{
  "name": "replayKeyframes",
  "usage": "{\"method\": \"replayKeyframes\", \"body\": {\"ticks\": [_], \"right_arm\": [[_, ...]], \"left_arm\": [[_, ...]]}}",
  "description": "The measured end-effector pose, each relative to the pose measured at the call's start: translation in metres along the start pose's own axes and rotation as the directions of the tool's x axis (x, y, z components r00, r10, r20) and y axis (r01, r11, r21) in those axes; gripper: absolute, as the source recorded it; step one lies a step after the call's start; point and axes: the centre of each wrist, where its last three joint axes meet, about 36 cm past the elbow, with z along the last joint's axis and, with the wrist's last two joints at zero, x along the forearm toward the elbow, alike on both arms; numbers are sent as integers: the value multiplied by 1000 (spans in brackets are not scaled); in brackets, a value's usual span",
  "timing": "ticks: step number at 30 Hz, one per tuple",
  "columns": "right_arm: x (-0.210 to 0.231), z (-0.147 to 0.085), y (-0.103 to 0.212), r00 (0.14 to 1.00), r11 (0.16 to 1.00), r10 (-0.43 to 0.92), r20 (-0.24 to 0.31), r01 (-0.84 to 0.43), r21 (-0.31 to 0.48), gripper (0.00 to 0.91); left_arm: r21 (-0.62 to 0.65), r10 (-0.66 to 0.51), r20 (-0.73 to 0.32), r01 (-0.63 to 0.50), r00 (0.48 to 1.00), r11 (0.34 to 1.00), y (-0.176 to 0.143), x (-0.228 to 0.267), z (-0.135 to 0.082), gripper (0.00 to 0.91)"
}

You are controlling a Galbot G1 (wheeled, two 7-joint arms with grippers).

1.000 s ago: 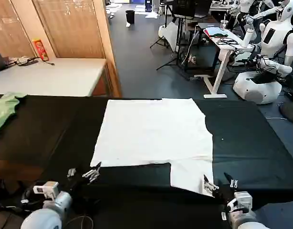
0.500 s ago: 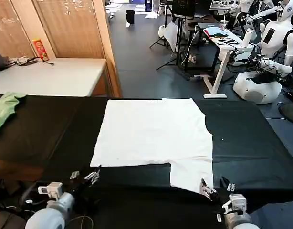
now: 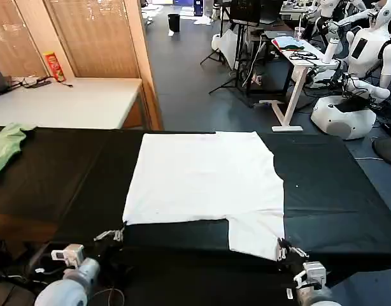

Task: Fold and organize the clothes.

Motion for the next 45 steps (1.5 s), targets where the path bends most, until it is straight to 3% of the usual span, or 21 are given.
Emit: {"method": "replayKeyframes", "body": {"ticks": [13, 16, 19, 24, 32, 37, 45], "right_arm": [[41, -6, 2, 1000, 998, 28, -14, -29, -47, 20], [42, -8, -1, 1000, 998, 19, -1, -19, -65, 20], [39, -12, -4, 999, 996, 4, 46, 0, -90, 20], [11, -21, -14, 992, 990, -23, 122, 39, -133, 20], [-54, -45, -33, 974, 994, -31, 226, 54, -96, 10], [-93, -59, -40, 969, 996, -25, 247, 44, -73, 10], [-145, -70, -37, 973, 998, -38, 227, 48, -35, 20]], "left_arm": [[-16, -16, 6, 16, 1000, 1000, 0, 42, -4, 0], [-2, -20, 7, 20, 1000, 1000, -2, 53, -5, 0], [17, -25, 32, 24, 999, 1000, -6, 57, -9, 0], [36, -42, 83, 39, 996, 999, -9, 49, -11, 0], [57, -69, 169, 60, 983, 997, -14, 15, -23, 0], [16, -75, 203, 73, 976, 997, -13, -5, -31, 0], [-49, -66, 208, 78, 976, 996, -6, -38, -39, 0]]}}
